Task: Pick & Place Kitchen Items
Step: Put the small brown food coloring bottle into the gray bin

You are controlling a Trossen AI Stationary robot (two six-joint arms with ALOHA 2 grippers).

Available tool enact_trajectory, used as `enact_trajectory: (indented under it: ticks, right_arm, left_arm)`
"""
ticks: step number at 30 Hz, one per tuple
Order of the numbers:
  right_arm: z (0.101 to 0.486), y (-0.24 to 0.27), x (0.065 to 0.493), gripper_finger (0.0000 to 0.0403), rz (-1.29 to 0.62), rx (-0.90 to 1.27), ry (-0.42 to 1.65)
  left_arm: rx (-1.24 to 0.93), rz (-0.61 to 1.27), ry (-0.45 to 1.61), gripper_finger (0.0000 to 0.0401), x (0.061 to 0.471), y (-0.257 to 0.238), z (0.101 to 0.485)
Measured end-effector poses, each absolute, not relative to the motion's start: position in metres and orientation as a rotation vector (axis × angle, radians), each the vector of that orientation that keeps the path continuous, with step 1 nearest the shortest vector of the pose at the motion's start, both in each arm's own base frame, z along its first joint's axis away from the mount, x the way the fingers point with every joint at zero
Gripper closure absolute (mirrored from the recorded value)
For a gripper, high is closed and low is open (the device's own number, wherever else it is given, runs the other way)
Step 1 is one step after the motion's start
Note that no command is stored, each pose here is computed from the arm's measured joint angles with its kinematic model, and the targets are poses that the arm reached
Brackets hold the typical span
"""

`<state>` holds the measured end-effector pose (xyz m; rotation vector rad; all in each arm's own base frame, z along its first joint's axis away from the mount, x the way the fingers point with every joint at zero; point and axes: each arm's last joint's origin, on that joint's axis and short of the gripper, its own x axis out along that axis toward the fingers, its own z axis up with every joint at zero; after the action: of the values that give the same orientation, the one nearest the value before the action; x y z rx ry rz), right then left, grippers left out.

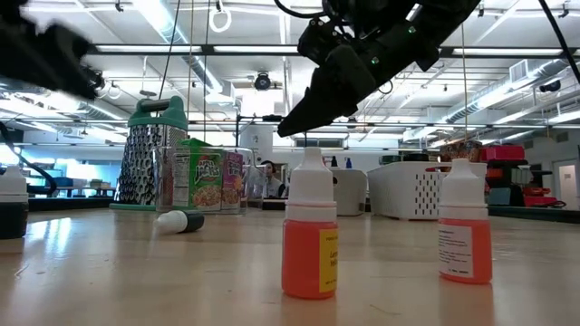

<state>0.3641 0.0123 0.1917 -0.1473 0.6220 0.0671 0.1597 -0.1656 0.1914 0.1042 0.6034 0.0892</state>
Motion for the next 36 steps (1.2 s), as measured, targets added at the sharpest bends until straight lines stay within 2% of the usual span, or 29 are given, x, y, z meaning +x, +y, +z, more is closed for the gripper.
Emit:
enact_trajectory:
  ticks: [5,11,18,36]
  right_arm:
    - [0.192,0.012,0.364,0.0201,0.070,-0.156,0.622]
    - [0.192,0.012,0.364,0.0201,0.076,-0.175,0.622]
    - [0.192,0.012,0.364,0.0201,0.076,-0.175,0.622]
    - [0.191,0.012,0.364,0.0201,0.077,-0.174,0.627]
  left_arm:
    - [-0.107,-0.016,0.600,0.0207,0.151,-0.153,0.152]
    - [-0.226,-0.155,0.454,0.0207,0.139,-0.141,0.132]
    - [-0.227,-0.101,0.403,0.0207,0.133,-0.131,0.122]
    - [-0.155,-0.118,0.433,0.0207,0.132,-0.130,0.119]
